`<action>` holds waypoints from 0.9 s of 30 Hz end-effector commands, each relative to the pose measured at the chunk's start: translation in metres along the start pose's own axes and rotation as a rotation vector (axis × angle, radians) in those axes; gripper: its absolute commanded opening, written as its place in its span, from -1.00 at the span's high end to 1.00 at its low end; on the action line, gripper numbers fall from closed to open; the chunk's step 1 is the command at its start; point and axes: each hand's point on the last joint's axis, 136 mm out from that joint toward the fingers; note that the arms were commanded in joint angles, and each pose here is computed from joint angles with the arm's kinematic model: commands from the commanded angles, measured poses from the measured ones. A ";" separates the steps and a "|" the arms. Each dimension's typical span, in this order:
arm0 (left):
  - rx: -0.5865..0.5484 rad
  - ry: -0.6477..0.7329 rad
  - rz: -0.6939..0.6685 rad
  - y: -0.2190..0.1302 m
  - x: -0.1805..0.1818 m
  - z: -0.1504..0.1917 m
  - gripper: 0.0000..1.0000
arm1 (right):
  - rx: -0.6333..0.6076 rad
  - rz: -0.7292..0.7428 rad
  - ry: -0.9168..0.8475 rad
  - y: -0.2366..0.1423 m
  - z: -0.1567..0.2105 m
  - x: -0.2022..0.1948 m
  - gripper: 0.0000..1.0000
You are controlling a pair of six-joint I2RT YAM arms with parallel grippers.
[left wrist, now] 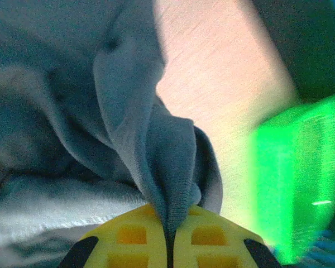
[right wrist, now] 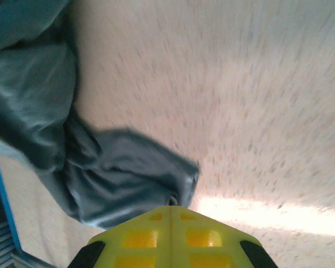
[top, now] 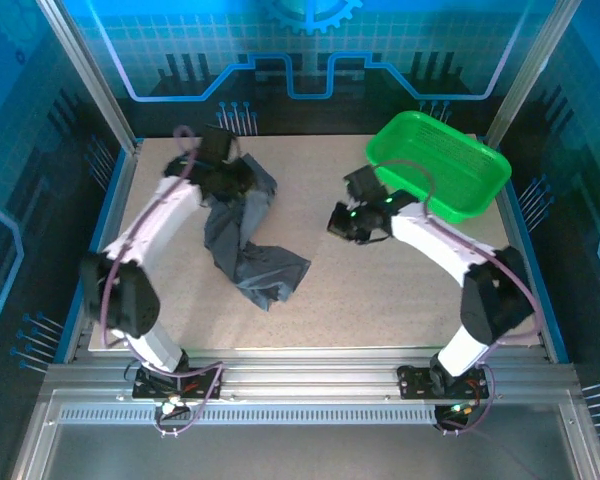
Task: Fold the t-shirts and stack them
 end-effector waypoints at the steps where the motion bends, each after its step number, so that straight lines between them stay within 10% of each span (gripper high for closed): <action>1: 0.042 -0.127 0.295 -0.033 -0.057 -0.024 1.00 | -0.036 0.054 -0.080 -0.031 -0.019 -0.015 1.00; 5: 0.019 -0.160 0.351 -0.058 -0.062 -0.045 1.00 | 0.015 0.031 -0.098 -0.023 -0.014 -0.006 0.99; 12: -0.098 -0.194 0.310 -0.095 -0.020 -0.064 1.00 | 0.020 0.228 -0.150 0.008 -0.028 -0.046 0.00; 27: -0.076 -0.192 0.240 -0.111 0.029 -0.039 1.00 | -0.081 0.410 0.236 0.049 -0.183 -0.213 0.09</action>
Point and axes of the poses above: each hand's point on the last joint's axis, 136 mm out from that joint toward the fingers, its own y axis out along the fingers, its own x axis along the line the jaws close on, z = x × y, and after that the axes turned 6 degrees about -y, right-handed
